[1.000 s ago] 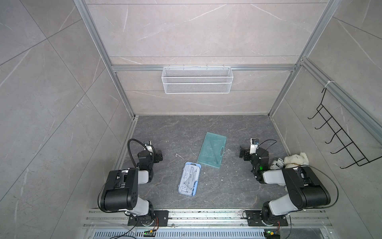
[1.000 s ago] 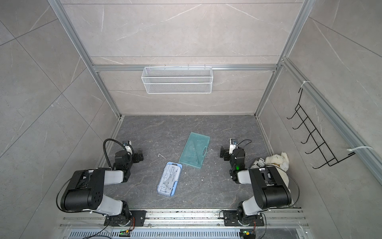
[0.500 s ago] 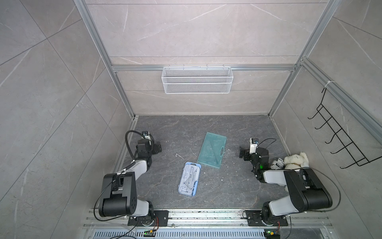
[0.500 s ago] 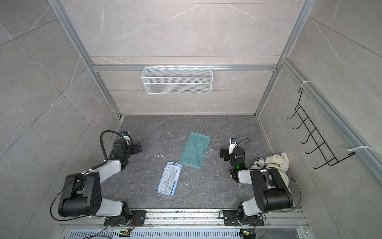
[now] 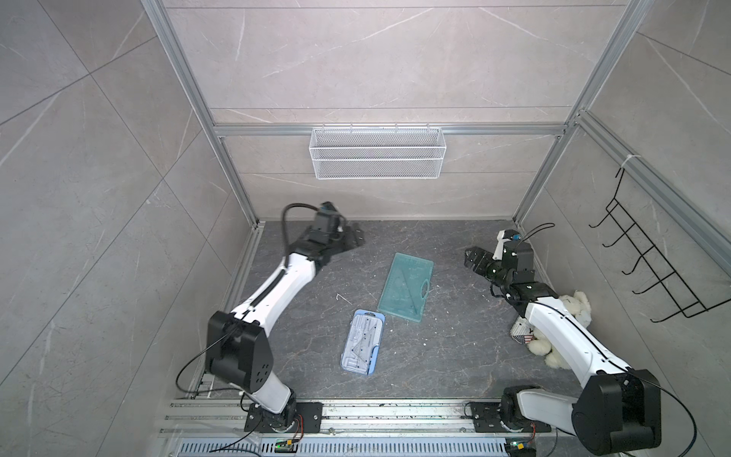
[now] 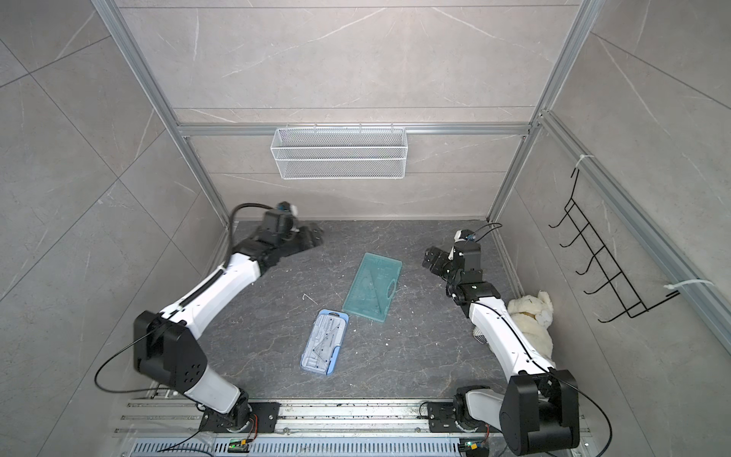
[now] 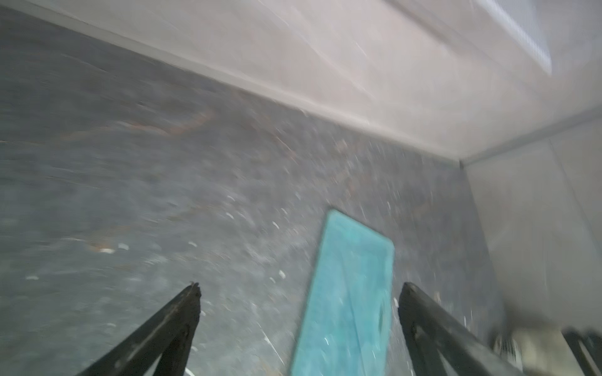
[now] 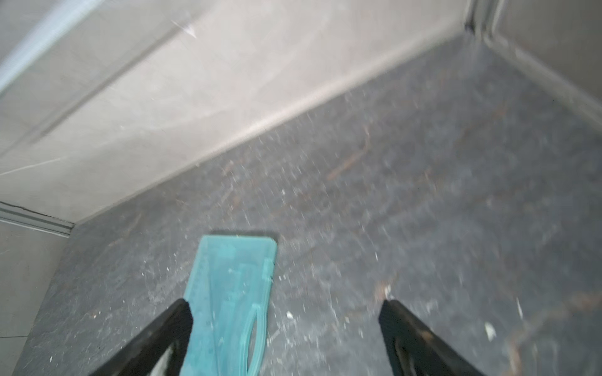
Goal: Open the ruler set and take out the ruler
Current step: Pick up the ruler set box at the center of the board.
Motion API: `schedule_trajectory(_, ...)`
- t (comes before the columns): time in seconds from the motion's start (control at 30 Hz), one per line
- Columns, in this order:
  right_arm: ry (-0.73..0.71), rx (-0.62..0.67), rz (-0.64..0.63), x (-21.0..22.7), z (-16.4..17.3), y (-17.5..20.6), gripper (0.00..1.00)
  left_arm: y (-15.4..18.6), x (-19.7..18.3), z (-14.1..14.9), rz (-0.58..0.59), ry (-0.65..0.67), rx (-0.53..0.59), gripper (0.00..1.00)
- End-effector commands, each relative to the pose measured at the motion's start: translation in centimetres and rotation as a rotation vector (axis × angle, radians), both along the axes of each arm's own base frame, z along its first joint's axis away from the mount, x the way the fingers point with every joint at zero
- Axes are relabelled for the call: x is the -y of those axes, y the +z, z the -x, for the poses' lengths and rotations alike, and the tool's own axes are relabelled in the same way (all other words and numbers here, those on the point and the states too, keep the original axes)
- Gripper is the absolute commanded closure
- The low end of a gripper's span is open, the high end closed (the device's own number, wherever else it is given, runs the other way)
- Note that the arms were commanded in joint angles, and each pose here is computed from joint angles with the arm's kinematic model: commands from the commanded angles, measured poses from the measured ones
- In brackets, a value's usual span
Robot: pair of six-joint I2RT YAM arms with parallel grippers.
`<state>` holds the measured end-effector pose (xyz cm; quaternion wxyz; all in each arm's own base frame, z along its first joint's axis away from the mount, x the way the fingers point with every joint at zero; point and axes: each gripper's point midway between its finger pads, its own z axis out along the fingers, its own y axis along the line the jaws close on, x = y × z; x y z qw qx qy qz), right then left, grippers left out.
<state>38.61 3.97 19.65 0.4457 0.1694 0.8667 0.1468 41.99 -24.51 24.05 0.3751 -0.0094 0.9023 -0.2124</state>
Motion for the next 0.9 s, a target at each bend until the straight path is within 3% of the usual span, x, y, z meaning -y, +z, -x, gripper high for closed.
schedule_trajectory(0.0, -0.061, -0.209, -0.005, 0.9, 3.7, -3.1, 0.09, -4.0, 2.5, 5.4, -0.319, -0.098, -0.155, 0.05)
schedule_trajectory(0.13, -0.077, -0.262, 0.027, 1.5, 4.7, -4.2, 0.11, -7.0, 9.4, 9.5, -0.554, -0.244, -0.159, 0.05)
schedule_trajectory(0.23, -0.102, -0.268, 0.041, 2.0, 4.8, -4.4, 0.13, -8.5, 12.8, 11.0, -0.630, -0.287, -0.168, 0.07)
schedule_trajectory(0.4, -0.136, -0.245, 0.046, 2.6, 5.2, -4.1, 0.15, -10.6, 15.9, 11.0, -0.568, -0.302, -0.208, 0.12)
schedule_trajectory(0.5, -0.160, -0.242, 0.060, 3.1, 5.4, -4.1, 0.21, -11.7, 17.8, 10.8, -0.520, -0.329, -0.215, 0.16)
schedule_trajectory(0.67, -0.205, -0.224, 0.074, 3.9, 5.9, -3.7, 0.30, -15.4, 20.0, 9.9, -0.527, -0.361, -0.252, 0.21)
schedule_trajectory(0.87, -0.212, -0.210, 0.071, 4.0, 6.1, -3.4, 0.31, -17.5, 21.7, 8.6, -0.505, -0.358, -0.248, 0.21)
